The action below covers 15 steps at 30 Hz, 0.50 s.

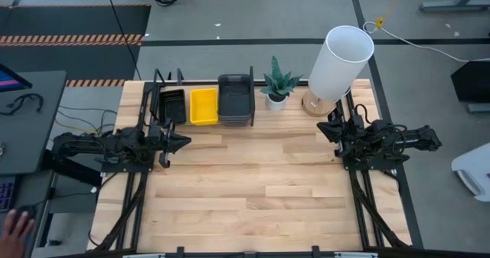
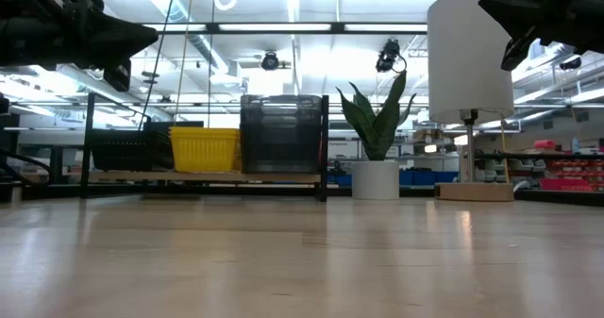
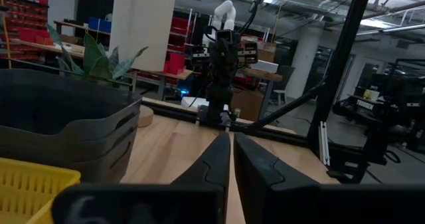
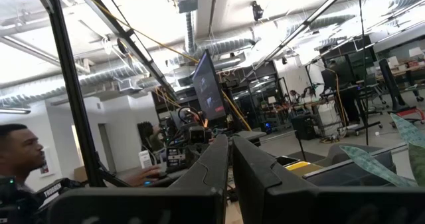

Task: Stack baskets on shelf by color
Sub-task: Return to Home Position

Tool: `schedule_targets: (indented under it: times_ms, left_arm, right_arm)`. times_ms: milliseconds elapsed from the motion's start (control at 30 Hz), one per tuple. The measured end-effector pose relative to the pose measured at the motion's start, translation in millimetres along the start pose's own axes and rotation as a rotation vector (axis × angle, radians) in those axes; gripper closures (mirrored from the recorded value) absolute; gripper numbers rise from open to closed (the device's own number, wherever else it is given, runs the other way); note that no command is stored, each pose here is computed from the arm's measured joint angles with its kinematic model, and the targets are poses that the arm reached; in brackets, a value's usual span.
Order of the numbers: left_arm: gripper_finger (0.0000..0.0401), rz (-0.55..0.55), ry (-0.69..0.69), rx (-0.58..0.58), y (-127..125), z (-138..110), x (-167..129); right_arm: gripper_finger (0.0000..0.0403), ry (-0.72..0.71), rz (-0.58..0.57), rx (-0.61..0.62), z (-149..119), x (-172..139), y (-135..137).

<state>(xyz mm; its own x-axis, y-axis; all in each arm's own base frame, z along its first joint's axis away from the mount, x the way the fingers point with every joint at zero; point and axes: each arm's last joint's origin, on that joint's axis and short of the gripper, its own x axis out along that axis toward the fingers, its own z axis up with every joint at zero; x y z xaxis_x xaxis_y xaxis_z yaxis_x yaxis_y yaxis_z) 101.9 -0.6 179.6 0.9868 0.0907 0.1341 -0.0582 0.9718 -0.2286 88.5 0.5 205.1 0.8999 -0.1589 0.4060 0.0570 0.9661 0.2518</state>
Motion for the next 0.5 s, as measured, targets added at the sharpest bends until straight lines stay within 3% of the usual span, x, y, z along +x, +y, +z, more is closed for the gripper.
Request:
schedule_targets:
  times_ms: [500]
  left_arm:
    - [0.0372, 0.0, 0.0, -0.001, 0.0, 0.0, 0.0]
  right_arm:
    - [0.0376, 0.0, 0.0, 0.0, 0.1, 0.0, 0.0]
